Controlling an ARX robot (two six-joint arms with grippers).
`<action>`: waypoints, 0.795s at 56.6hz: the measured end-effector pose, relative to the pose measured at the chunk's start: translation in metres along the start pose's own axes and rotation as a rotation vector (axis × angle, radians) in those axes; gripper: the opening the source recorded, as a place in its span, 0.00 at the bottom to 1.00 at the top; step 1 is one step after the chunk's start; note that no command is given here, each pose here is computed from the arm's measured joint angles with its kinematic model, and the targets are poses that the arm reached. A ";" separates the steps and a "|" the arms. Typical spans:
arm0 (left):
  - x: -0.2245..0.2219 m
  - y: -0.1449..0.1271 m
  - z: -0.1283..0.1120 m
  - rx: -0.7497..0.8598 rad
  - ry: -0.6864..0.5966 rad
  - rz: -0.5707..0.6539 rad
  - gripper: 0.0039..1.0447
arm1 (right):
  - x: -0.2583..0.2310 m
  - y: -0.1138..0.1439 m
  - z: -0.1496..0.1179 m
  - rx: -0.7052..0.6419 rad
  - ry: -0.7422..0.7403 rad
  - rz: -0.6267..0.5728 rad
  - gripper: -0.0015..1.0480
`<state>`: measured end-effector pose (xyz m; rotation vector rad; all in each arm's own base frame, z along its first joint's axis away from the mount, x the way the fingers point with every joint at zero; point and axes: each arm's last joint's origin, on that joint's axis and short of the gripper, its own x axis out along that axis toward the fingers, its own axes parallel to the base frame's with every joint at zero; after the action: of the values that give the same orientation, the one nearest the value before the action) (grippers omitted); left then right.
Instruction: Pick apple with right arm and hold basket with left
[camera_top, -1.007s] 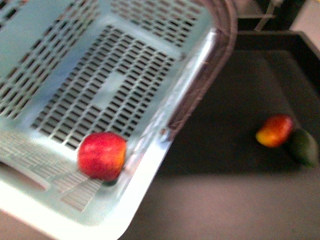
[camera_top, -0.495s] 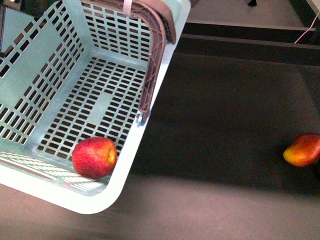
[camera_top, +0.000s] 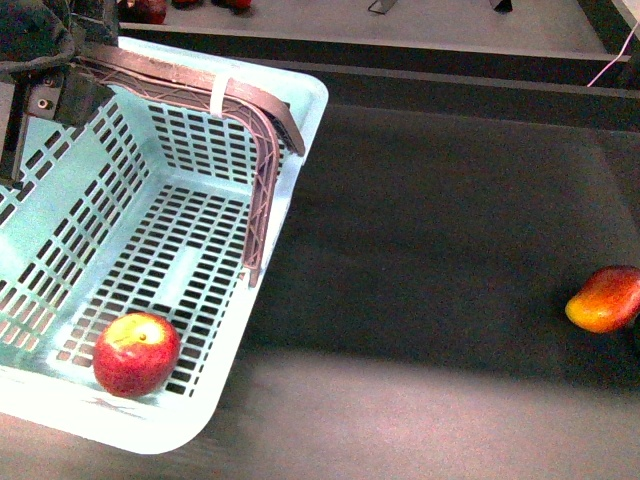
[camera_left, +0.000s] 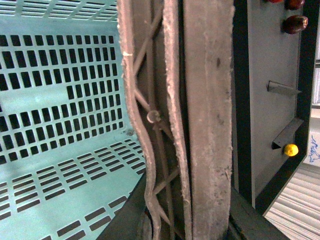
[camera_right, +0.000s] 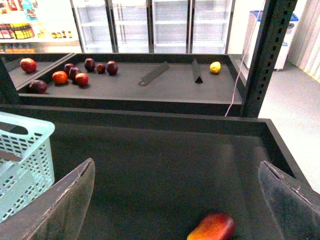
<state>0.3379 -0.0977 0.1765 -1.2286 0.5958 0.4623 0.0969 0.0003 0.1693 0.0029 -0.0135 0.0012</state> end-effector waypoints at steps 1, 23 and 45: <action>0.001 0.001 0.000 -0.002 0.000 0.002 0.17 | 0.000 0.000 0.000 0.000 0.000 0.000 0.92; 0.012 0.028 0.000 -0.065 -0.009 0.080 0.17 | 0.000 0.000 0.000 0.000 0.000 0.000 0.92; -0.017 0.022 0.003 -0.091 -0.026 0.067 0.69 | 0.000 0.000 0.000 0.000 0.000 0.000 0.92</action>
<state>0.3123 -0.0885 0.1724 -1.2899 0.6000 0.5661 0.0969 0.0003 0.1693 0.0029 -0.0135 0.0012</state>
